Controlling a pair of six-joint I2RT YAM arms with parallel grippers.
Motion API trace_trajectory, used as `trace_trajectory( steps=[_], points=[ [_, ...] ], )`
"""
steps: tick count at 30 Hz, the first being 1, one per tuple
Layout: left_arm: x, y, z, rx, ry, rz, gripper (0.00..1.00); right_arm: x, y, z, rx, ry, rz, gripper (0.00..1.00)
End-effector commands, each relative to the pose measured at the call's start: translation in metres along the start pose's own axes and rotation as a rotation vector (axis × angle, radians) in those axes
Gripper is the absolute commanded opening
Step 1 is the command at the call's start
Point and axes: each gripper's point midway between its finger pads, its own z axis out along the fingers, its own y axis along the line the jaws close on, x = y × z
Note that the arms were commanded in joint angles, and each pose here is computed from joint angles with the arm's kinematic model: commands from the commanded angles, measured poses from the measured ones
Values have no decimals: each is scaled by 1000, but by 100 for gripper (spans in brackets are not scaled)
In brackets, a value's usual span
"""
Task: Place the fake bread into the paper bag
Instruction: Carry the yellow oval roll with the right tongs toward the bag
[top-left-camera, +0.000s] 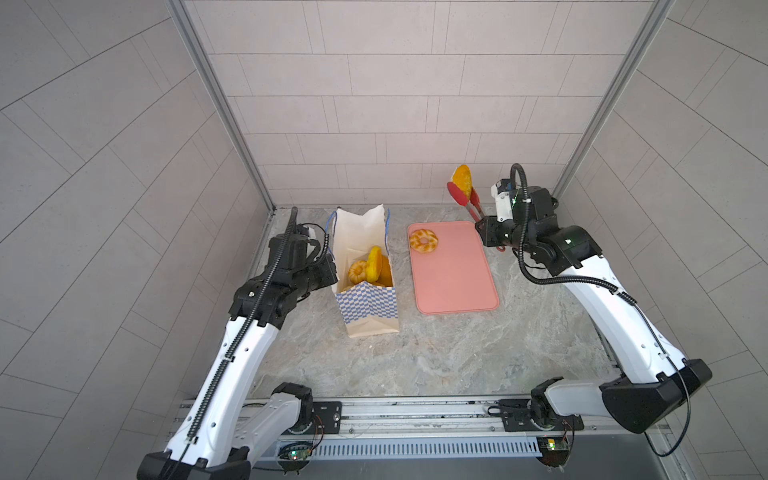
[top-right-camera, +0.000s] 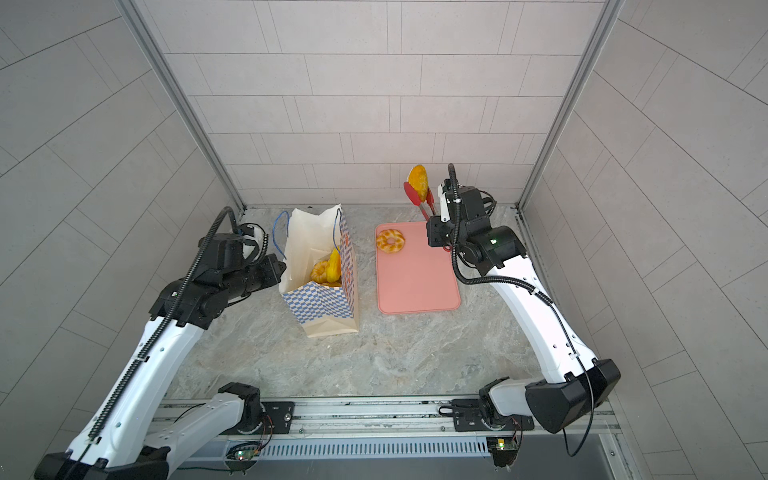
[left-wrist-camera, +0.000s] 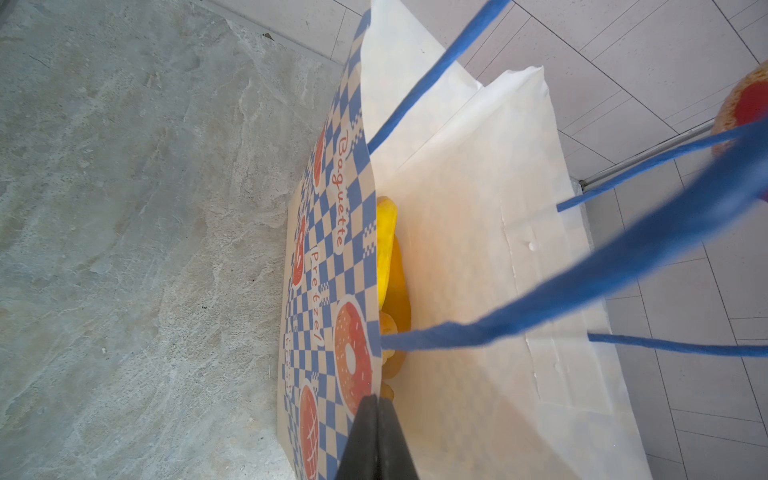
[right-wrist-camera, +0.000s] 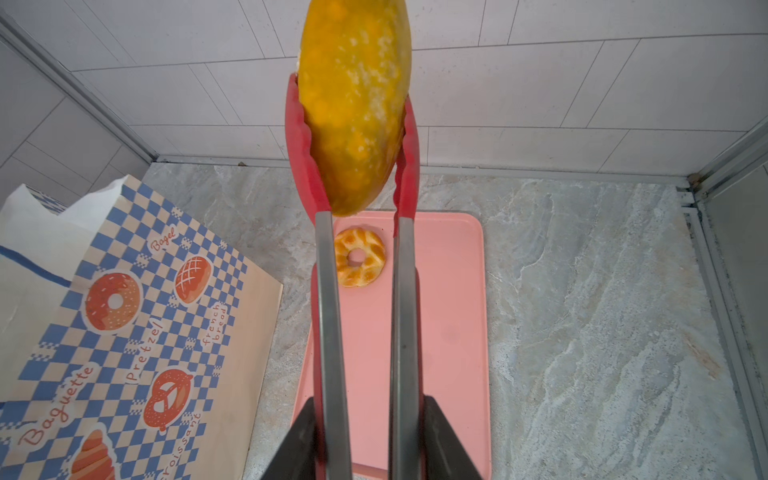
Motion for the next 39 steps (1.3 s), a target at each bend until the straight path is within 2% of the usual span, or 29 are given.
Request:
trace_trajectory(
  steps=[1, 21, 39],
  points=[
    [-3, -4, -7, 16, -19, 7, 5, -23, 10, -29, -39, -91, 8, 36],
    [-3, -4, -7, 15, -18, 5, 5, -62, 50, -95, -166, -251, -42, 36],
    [-3, -3, -8, 14, -22, -1, 5, -54, 121, -112, -312, -236, -169, 36]
  ],
)
